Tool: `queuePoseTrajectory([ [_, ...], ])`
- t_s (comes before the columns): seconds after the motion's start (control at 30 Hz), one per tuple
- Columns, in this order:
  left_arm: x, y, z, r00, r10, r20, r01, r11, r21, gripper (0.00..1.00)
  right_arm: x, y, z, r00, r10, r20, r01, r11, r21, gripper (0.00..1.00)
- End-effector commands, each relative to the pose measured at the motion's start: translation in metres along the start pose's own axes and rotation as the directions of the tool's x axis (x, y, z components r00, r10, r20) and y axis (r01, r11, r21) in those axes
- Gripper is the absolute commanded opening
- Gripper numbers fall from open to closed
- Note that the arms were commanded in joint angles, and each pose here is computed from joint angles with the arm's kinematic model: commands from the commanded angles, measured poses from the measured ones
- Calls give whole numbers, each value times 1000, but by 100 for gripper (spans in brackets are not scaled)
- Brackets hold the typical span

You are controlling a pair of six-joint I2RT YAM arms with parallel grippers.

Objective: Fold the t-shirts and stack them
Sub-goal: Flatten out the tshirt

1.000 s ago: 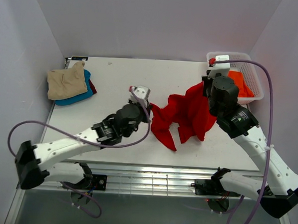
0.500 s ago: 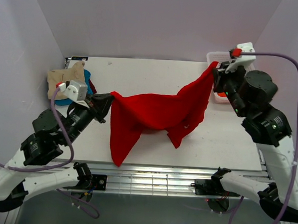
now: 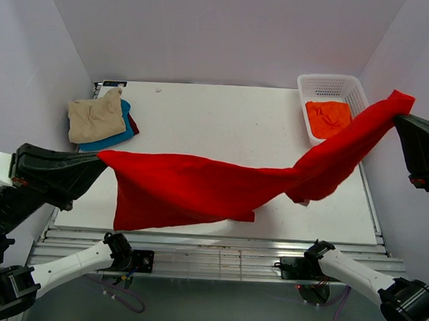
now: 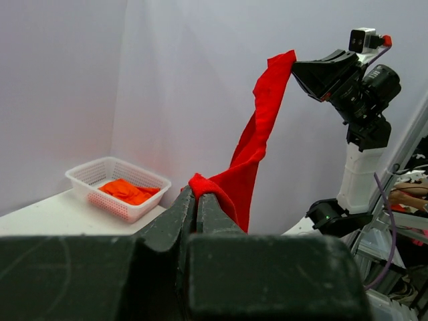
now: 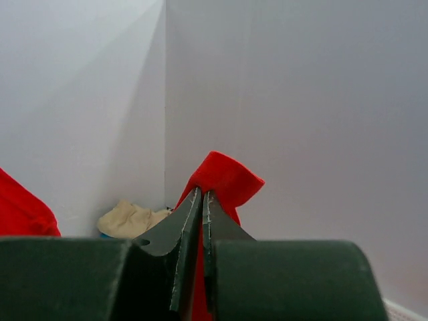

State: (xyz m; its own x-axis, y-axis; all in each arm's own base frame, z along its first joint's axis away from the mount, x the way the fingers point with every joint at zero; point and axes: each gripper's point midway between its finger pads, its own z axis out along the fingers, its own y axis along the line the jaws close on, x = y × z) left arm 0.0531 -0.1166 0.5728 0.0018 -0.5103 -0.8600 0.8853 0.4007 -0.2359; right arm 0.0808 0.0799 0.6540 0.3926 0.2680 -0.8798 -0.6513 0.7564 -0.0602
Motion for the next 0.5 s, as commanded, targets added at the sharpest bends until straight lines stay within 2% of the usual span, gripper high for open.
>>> queuePoseTrajectory([
  [0.0, -8, -17, -8, 1000, -27, -7, 28, 998, 51, 0, -9, 6, 3, 999, -1, 33, 2, 1000, -31, 8],
  [0.1, -12, -23, -11, 999, -36, 2, 36, 997, 63, 0, -35, 6, 1, 991, 19, 132, -15, 999, -28, 8],
  [0.27, -14, -11, -16, 999, -22, 28, 22, 1000, -3, 0, -53, -6, 12, 977, -8, 211, 1, 1000, 31, 8],
  [0.33, -13, 2, -17, 999, -4, 42, 6, 998, -66, 0, -47, -9, 30, 979, -6, 204, -2, 999, 37, 8],
  [0.37, -8, 12, -17, 999, 4, 41, 0, 994, -112, 0, -44, -19, 35, 980, -30, 196, 14, 996, 85, 8],
  [0.4, -7, 30, -18, 998, 24, 50, -13, 979, -203, 0, -33, -24, 50, 984, -53, 168, 35, 994, 105, 8],
  [0.47, 9, 47, -15, 999, 33, 11, -29, 963, -269, 0, -19, -34, 65, 989, -65, 132, 45, 987, 152, 8],
])
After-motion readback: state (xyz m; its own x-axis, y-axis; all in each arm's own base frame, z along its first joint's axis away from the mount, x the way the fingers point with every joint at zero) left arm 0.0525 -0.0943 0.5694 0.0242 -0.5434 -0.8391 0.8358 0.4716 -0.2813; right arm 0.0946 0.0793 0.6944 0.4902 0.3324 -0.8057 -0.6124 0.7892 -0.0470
